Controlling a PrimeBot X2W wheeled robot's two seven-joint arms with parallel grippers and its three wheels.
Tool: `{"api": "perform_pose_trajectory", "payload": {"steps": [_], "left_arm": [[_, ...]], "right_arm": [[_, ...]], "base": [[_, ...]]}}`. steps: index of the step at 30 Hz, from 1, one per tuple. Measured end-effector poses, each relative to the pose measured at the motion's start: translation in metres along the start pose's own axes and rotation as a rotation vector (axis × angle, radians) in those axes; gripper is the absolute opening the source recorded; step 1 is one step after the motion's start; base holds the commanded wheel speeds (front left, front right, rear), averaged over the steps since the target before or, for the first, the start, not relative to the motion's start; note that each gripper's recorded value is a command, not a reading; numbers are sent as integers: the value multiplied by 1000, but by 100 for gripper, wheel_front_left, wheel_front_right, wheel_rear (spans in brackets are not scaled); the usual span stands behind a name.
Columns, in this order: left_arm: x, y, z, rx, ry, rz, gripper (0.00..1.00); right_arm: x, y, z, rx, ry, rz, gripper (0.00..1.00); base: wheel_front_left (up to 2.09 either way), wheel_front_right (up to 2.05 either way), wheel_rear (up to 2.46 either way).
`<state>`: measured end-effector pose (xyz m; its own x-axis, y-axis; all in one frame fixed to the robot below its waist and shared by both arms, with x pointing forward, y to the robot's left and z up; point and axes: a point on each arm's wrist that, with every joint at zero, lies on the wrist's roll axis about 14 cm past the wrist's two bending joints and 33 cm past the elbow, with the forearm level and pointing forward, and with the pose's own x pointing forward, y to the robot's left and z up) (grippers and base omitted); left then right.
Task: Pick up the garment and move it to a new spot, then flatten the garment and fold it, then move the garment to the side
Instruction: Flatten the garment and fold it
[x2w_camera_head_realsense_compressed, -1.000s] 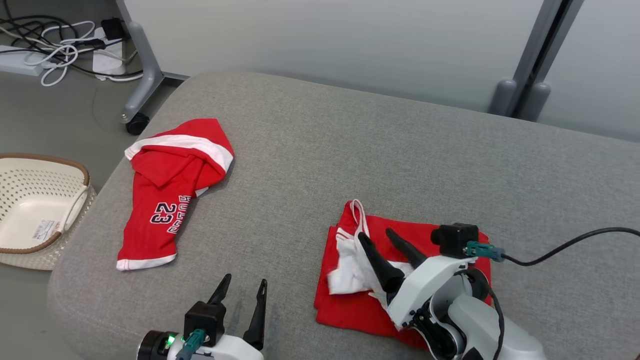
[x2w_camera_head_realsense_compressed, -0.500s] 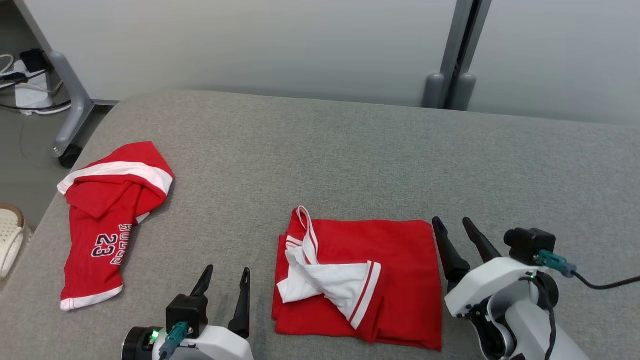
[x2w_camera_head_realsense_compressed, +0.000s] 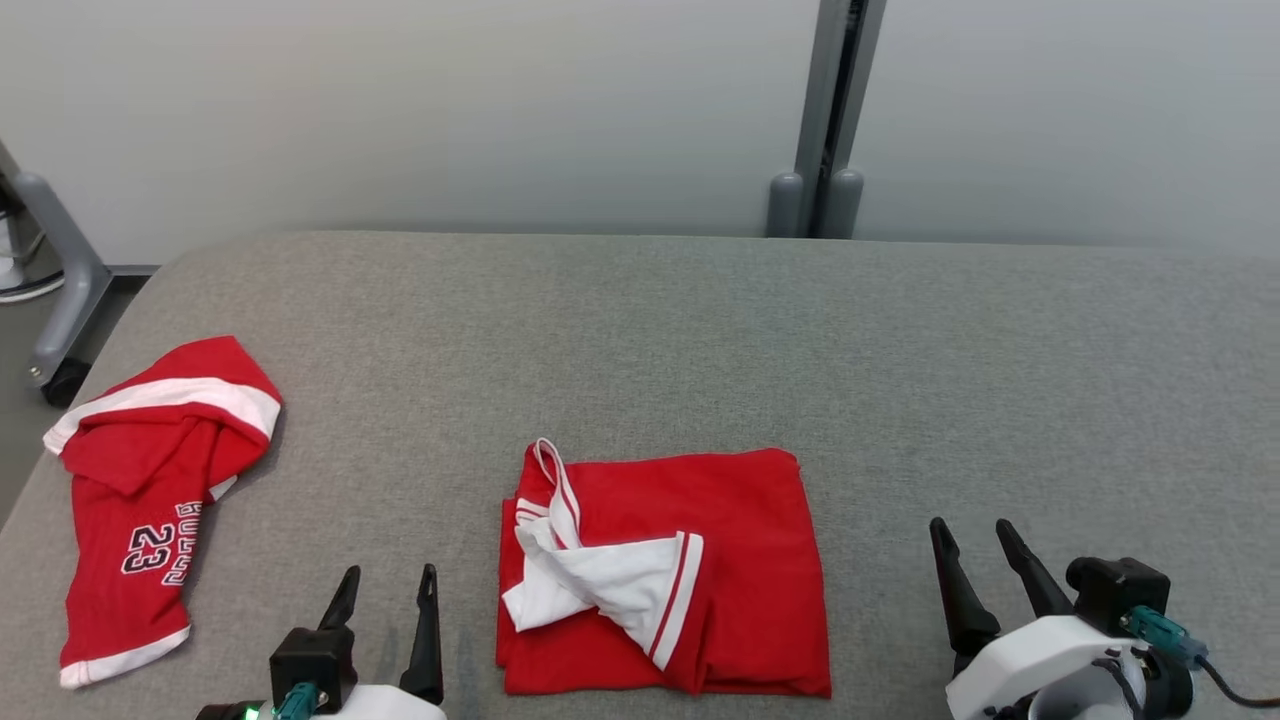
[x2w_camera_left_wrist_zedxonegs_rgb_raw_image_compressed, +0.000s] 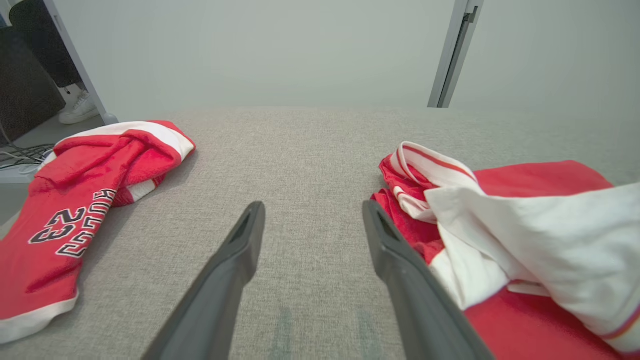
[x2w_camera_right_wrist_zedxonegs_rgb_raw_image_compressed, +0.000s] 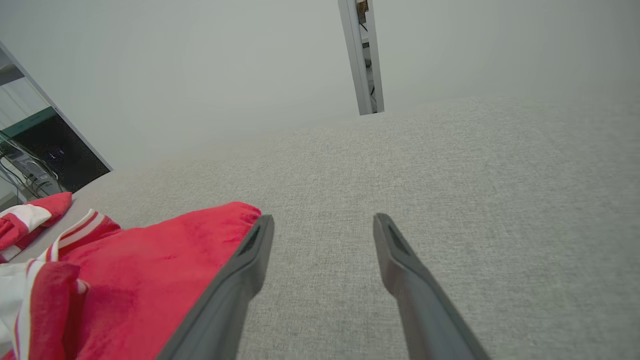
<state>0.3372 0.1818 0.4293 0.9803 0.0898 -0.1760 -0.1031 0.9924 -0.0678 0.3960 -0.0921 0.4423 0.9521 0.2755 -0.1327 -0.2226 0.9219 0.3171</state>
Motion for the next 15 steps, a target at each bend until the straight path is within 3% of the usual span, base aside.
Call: {"api": "perform_pose_trajectory", "payload": {"steps": [15], "left_arm": [[-2, 0, 0, 41, -9, -17, 100]], "right_arm": [[-53, -46, 1, -102, -26, -142, 100]], "base": [[0, 0, 0]]}}
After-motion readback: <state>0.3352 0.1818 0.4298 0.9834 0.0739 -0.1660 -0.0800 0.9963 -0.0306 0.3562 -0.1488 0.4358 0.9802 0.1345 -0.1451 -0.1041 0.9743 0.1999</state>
